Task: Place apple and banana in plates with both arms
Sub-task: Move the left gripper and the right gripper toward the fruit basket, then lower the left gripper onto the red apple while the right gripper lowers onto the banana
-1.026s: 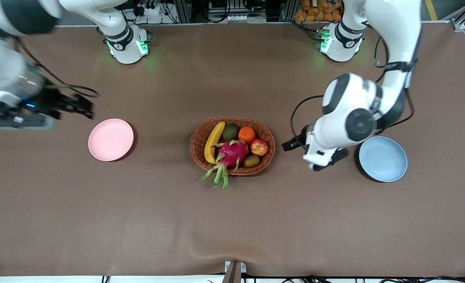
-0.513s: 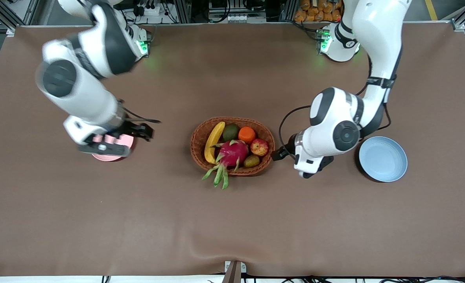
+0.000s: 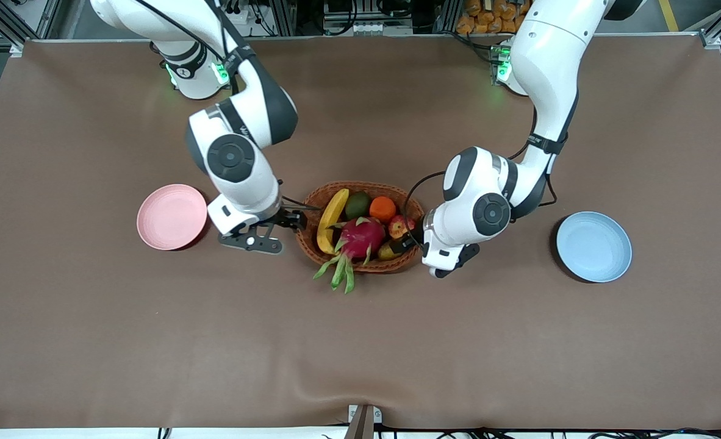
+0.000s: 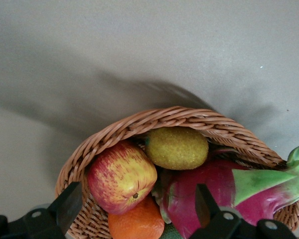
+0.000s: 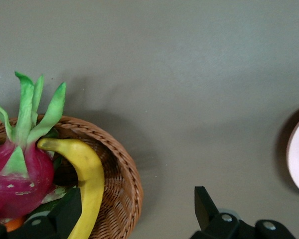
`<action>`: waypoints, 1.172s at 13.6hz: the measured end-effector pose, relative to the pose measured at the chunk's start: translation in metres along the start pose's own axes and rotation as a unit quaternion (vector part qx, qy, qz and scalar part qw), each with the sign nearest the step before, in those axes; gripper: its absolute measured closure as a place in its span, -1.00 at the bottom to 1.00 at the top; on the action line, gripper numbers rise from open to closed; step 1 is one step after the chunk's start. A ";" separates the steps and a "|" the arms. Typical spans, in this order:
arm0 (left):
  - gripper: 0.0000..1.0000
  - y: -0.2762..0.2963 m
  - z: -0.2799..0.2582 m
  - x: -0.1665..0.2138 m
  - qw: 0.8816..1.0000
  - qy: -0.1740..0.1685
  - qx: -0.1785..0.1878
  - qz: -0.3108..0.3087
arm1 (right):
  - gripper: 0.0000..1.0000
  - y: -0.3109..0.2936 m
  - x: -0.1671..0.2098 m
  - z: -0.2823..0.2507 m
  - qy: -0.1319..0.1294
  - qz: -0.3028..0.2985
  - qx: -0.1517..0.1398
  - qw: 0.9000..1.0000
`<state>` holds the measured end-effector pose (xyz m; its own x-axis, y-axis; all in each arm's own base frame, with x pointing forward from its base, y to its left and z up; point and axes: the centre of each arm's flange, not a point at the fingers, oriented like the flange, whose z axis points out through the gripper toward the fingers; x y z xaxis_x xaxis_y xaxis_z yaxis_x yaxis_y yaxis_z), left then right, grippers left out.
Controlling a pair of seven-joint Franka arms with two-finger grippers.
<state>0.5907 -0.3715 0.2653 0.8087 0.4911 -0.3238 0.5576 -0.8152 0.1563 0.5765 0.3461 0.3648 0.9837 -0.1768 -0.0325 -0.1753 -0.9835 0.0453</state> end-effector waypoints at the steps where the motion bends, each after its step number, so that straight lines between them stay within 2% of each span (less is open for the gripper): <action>1: -1.00 0.001 0.001 -0.002 1.000 0.000 0.001 0.001 | -0.99 -0.006 -0.004 0.005 0.002 -0.001 0.002 1.000; 3: -1.00 0.003 0.006 -0.007 1.000 -0.002 0.004 0.005 | -0.62 -0.015 -0.010 0.015 0.012 0.011 0.010 1.000; 4: -1.00 0.002 0.009 -0.008 1.000 -0.003 0.006 0.005 | -0.37 -0.020 -0.013 0.021 0.015 0.021 0.013 1.000; 5: -1.00 0.001 0.014 -0.008 1.000 -0.005 0.010 0.005 | -0.25 -0.025 -0.018 0.028 0.015 0.028 0.015 0.999; 10: -1.00 -0.008 0.031 -0.008 1.000 -0.013 0.026 0.002 | -0.25 -0.047 -0.031 0.054 0.010 0.045 0.030 0.998; 16: -1.00 -0.007 0.039 -0.014 0.999 -0.015 0.031 0.006 | -0.24 -0.063 -0.043 0.092 0.007 0.050 0.023 0.998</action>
<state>0.5680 -0.3847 0.2322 0.8087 0.4723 -0.3505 0.5343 -0.8391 0.1022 0.5419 0.4124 0.2711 0.9617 -0.2736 -0.0156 -0.2736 -0.9618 0.0022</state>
